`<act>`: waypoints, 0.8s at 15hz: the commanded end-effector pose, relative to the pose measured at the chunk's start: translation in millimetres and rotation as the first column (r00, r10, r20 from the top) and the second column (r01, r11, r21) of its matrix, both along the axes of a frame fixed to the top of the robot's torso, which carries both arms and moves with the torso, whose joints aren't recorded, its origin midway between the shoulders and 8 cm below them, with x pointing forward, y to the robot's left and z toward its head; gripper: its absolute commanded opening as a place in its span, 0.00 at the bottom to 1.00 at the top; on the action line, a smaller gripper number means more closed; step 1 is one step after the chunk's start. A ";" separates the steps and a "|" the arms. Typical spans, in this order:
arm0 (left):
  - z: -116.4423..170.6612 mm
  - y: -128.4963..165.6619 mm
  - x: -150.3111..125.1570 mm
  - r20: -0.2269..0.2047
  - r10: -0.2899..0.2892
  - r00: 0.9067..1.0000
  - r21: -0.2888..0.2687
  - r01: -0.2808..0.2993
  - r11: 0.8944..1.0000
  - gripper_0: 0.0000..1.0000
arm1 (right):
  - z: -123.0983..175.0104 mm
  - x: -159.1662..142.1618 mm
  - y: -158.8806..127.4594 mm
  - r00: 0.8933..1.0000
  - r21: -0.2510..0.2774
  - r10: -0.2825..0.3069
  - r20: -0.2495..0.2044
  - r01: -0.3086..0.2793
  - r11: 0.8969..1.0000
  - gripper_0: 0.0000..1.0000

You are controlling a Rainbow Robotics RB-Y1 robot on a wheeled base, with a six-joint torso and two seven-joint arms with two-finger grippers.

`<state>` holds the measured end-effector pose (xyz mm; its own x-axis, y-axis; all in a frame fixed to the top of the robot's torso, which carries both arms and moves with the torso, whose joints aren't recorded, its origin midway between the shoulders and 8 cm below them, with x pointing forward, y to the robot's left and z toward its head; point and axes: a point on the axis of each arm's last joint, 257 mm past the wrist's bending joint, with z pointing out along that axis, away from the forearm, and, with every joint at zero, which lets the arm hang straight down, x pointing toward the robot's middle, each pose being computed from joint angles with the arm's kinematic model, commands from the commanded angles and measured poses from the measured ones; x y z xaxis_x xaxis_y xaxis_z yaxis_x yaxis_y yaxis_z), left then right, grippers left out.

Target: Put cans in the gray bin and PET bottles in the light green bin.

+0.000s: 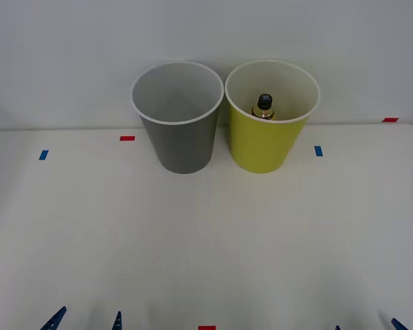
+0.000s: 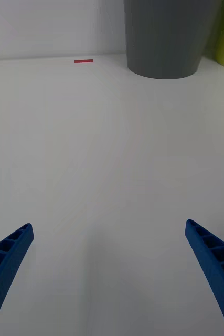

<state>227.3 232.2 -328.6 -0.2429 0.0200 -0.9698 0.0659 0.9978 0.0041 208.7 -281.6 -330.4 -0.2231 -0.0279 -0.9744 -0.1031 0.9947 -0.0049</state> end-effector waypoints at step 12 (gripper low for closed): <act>0.0 0.0 0.0 0.000 0.000 1.000 0.000 0.000 1.000 1.00 | 0.0 0.0 0.0 1.000 0.000 0.000 0.000 0.000 1.000 1.00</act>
